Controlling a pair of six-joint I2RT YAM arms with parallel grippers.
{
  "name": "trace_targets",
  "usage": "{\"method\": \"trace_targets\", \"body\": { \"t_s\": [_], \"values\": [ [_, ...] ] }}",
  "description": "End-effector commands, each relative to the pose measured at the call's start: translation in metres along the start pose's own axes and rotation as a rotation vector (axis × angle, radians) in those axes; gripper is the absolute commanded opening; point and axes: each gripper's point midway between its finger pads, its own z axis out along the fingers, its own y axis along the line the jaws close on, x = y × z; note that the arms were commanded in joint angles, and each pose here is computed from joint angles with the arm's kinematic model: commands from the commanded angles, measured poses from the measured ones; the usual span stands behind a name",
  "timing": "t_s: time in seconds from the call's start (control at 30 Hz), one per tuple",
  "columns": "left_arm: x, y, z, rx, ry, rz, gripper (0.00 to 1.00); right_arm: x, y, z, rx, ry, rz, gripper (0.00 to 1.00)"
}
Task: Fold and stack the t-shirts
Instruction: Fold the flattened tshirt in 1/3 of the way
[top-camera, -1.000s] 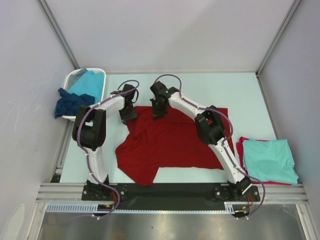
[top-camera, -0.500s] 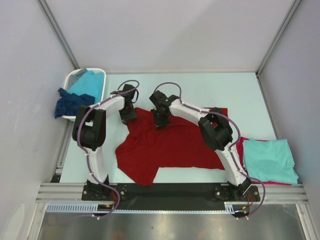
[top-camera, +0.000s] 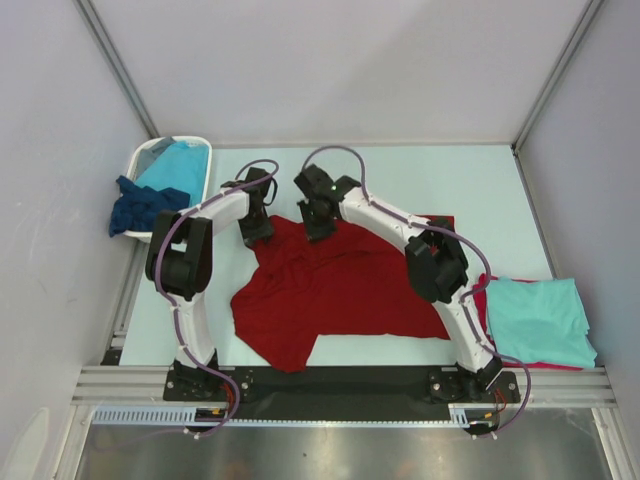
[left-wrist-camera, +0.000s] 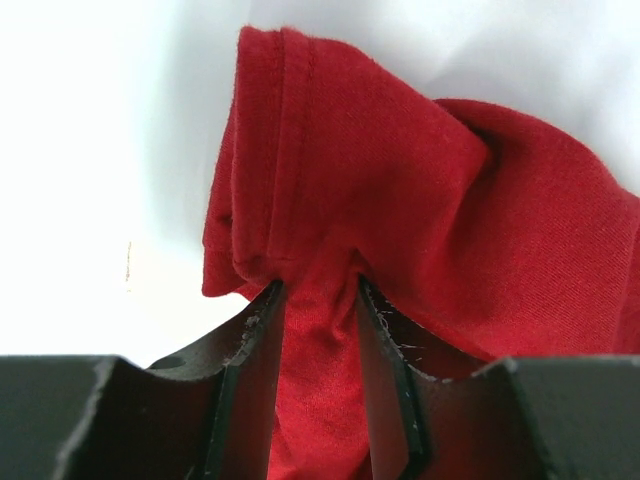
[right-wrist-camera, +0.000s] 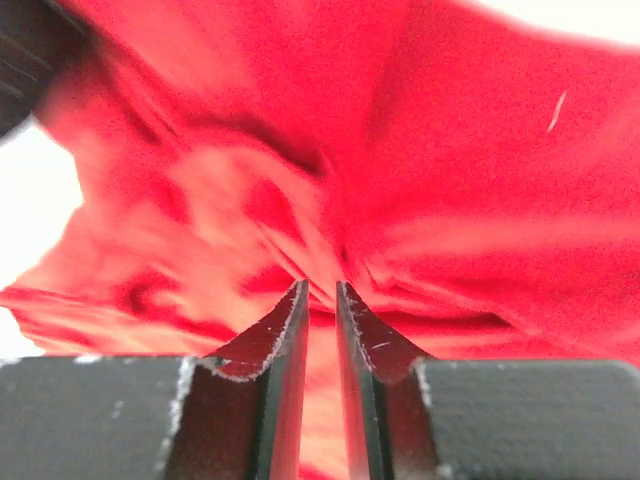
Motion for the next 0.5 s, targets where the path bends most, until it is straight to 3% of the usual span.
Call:
{"method": "trace_targets", "body": {
  "t_s": [0.0, 0.27, 0.47],
  "values": [
    [-0.006, -0.001, 0.008, 0.008, -0.001, -0.020, 0.39, -0.080, 0.007, -0.035, -0.023, -0.177, 0.005, 0.23],
    [-0.008, -0.002, 0.004, 0.018, -0.008, -0.022, 0.39, -0.101, -0.011, -0.024, -0.010, -0.189, 0.041, 0.25],
    [-0.009, -0.004, 0.001, 0.030, -0.007, -0.025, 0.40, -0.085, -0.040, -0.001, 0.040, -0.130, 0.058, 0.18]
  ]
}}
